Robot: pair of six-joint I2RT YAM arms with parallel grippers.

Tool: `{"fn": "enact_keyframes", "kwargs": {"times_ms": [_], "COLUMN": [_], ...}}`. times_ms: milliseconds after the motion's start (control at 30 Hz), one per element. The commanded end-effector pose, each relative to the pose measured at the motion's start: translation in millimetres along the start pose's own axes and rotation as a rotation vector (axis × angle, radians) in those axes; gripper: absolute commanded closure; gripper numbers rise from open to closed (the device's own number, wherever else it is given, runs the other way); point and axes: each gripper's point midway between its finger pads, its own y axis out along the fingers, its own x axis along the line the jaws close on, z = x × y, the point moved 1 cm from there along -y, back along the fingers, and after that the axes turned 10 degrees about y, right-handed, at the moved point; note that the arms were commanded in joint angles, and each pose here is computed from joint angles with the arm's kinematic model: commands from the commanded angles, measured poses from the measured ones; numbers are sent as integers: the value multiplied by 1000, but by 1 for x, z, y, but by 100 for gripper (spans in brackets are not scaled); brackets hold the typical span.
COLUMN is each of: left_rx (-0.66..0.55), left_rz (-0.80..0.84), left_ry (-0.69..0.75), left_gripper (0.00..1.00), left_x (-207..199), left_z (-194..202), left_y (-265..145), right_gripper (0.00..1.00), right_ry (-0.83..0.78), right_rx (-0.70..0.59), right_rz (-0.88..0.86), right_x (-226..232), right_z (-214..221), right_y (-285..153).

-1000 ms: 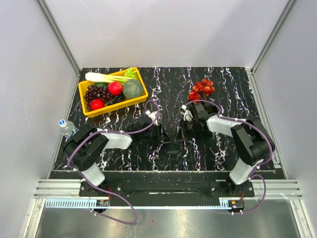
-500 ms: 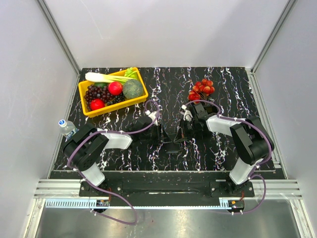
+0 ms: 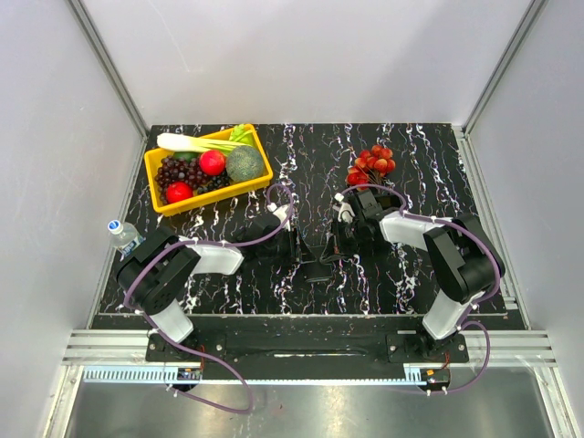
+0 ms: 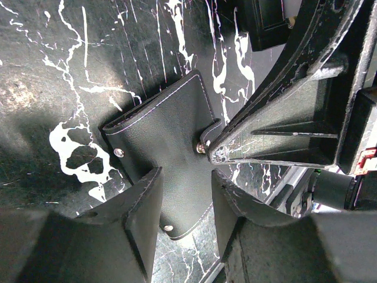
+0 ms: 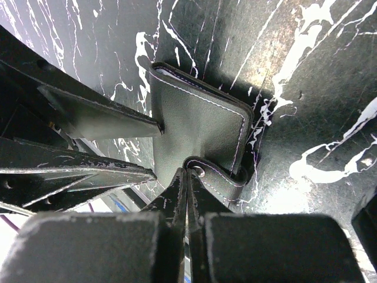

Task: Put the credit cards into the card holder
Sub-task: Close the card holder at the center of the board.

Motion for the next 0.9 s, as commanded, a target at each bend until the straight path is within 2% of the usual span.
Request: {"fn": "enact_keyframes", "kwargs": {"times_ms": [0,867], "left_rx": [-39,-27], "left_rz": [21,21], "left_ry": [26,24], "left_gripper": [58,58], "left_x": [-8,-7], "left_z": [-14,-12], "left_y": [3,5], "right_gripper": [100,100], "right_ry": [24,79], "right_rx": [-46,26], "right_rz": [174,315], "right_x": [-37,-71], "right_z": [-9,3], "right_y": [7,17]}}
